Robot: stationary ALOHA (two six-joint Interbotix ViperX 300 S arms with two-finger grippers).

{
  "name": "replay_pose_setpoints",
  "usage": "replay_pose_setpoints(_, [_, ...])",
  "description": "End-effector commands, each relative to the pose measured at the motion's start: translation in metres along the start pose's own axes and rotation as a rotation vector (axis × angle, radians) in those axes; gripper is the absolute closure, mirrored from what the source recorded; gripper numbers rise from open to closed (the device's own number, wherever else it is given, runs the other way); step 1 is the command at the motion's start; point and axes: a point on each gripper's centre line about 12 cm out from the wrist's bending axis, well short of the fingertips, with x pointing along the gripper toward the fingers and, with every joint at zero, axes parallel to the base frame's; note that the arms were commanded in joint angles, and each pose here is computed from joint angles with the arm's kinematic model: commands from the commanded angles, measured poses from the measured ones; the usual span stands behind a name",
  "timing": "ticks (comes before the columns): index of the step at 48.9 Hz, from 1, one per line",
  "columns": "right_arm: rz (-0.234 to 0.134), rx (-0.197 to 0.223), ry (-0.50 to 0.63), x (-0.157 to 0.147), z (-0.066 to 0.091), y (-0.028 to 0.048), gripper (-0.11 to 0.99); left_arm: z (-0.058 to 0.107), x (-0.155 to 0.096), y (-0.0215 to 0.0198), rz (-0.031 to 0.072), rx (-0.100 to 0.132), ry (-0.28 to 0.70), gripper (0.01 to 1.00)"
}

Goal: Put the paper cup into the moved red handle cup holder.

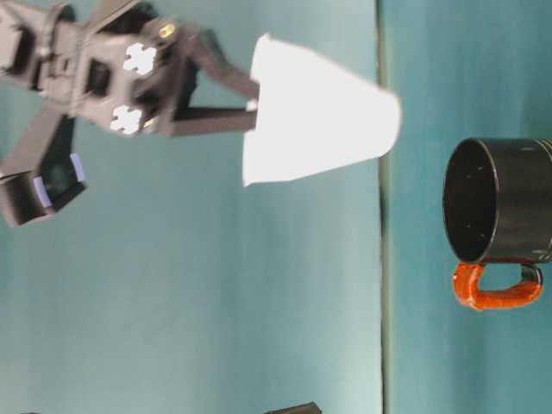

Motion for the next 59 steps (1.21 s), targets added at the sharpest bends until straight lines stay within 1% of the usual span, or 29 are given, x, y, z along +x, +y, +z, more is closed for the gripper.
replay_pose_setpoints(1, [0.018, -0.011, -0.055, -0.013, 0.009, 0.0057, 0.97, 0.010, -0.004, -0.0007, -0.002, 0.004, -0.032, 0.107])
replay_pose_setpoints(7, [0.026, -0.013, -0.087, -0.015, 0.014, 0.0081, 0.97, 0.010, -0.004, -0.0007, -0.002, 0.005, -0.034, 0.107])
replay_pose_setpoints(12, [0.032, -0.009, -0.119, -0.014, 0.018, 0.0084, 0.97, 0.010, -0.004, -0.0007, -0.002, 0.005, -0.034, 0.107])
replay_pose_setpoints(13, [0.032, -0.009, -0.122, -0.014, 0.019, 0.0084, 0.97, 0.010, -0.004, -0.0011, -0.003, 0.006, -0.032, 0.107])
replay_pose_setpoints(19, [0.035, -0.006, -0.126, -0.008, 0.021, 0.0092, 0.97, 0.010, -0.004, -0.0007, -0.002, 0.005, -0.034, 0.107])
replay_pose_setpoints(31, [0.025, -0.003, -0.097, 0.022, 0.025, 0.0091, 0.97, 0.010, -0.004, -0.0007, -0.002, 0.004, -0.034, 0.107])
replay_pose_setpoints(34, [0.024, -0.004, -0.094, 0.032, 0.027, 0.0101, 0.97, 0.010, -0.004, -0.0007, -0.002, 0.004, -0.034, 0.107])
replay_pose_setpoints(40, [0.014, -0.010, -0.057, 0.051, 0.024, 0.0098, 0.97, 0.010, -0.004, -0.0011, -0.003, 0.005, -0.034, 0.107])
replay_pose_setpoints(46, [0.005, -0.021, -0.024, 0.068, 0.021, 0.0112, 0.97, 0.010, -0.004, -0.0007, -0.002, 0.004, -0.034, 0.107])
replay_pose_setpoints(51, [-0.002, -0.024, -0.003, 0.077, 0.018, 0.0116, 0.97, 0.010, -0.004, -0.0007, -0.002, 0.004, -0.034, 0.107])
replay_pose_setpoints(59, [-0.028, -0.032, 0.020, 0.088, 0.016, 0.0067, 0.97, 0.011, -0.004, -0.0007, -0.002, 0.004, -0.035, 0.108])
